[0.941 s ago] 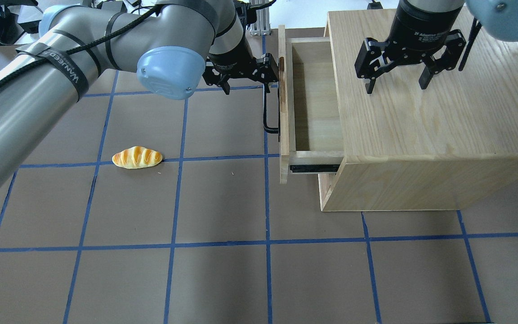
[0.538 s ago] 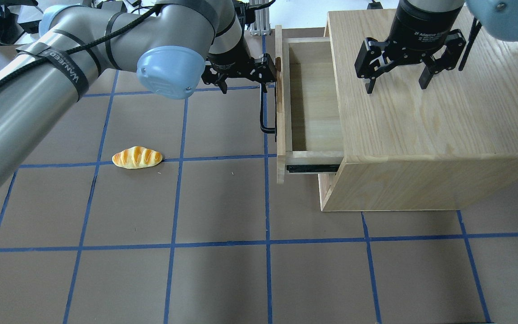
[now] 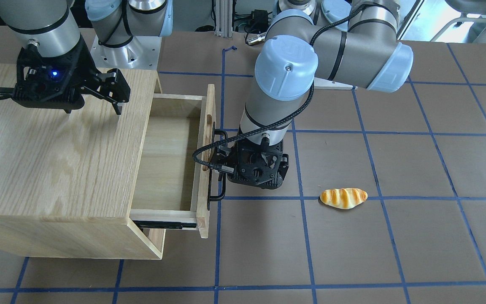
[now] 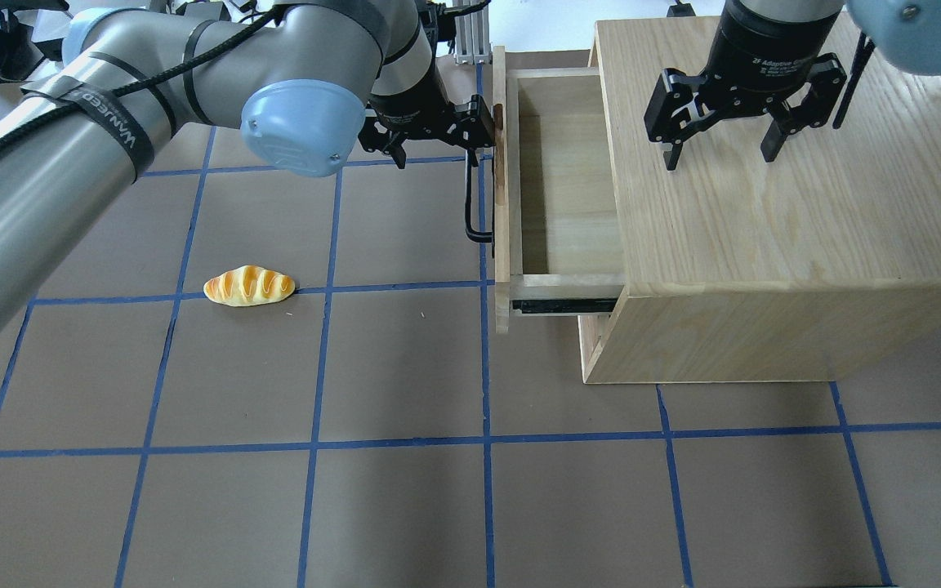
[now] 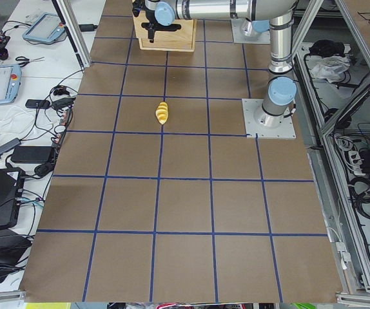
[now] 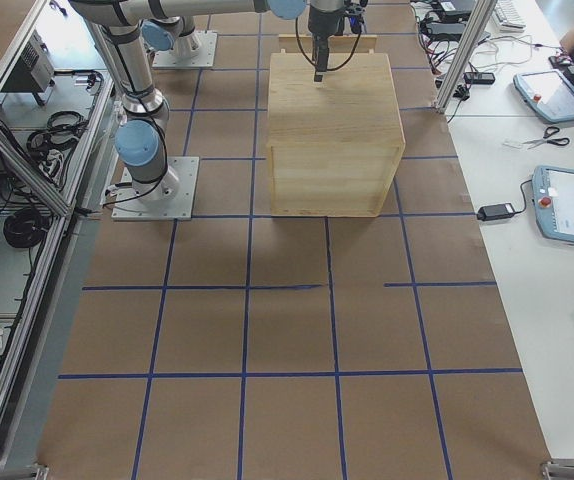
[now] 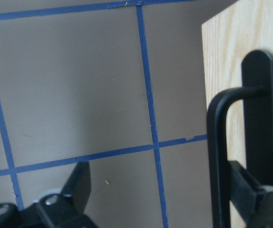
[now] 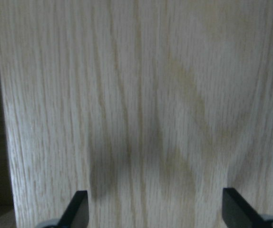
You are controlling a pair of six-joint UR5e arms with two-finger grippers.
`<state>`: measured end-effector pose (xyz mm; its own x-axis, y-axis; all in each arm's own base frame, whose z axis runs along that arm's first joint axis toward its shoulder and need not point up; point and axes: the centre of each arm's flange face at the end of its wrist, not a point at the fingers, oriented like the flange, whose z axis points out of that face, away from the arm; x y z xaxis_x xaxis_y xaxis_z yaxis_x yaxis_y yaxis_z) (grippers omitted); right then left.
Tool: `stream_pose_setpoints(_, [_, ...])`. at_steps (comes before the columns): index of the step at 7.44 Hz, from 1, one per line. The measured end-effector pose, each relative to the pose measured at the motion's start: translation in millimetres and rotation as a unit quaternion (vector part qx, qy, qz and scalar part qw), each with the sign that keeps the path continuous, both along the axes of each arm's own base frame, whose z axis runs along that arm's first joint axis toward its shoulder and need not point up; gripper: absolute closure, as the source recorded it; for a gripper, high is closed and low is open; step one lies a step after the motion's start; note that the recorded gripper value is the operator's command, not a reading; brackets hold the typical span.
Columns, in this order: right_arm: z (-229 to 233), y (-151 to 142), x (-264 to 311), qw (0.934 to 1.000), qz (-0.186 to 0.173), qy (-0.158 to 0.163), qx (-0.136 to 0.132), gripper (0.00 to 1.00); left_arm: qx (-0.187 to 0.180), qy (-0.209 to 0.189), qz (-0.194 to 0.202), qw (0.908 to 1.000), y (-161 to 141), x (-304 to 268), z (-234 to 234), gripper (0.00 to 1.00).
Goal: Open upper drawer
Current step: 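Keep pulling the drawer farther out with the left gripper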
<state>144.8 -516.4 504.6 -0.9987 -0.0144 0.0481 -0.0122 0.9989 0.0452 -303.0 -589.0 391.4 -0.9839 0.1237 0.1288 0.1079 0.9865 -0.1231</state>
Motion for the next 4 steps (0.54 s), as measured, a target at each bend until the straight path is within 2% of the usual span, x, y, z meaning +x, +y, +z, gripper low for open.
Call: stream_pose_setpoints(4, [0,0,0,1.0,0.0,0.0,0.0,0.0,0.0,-0.01,0.005,0.9999,-1,17,10,0.0])
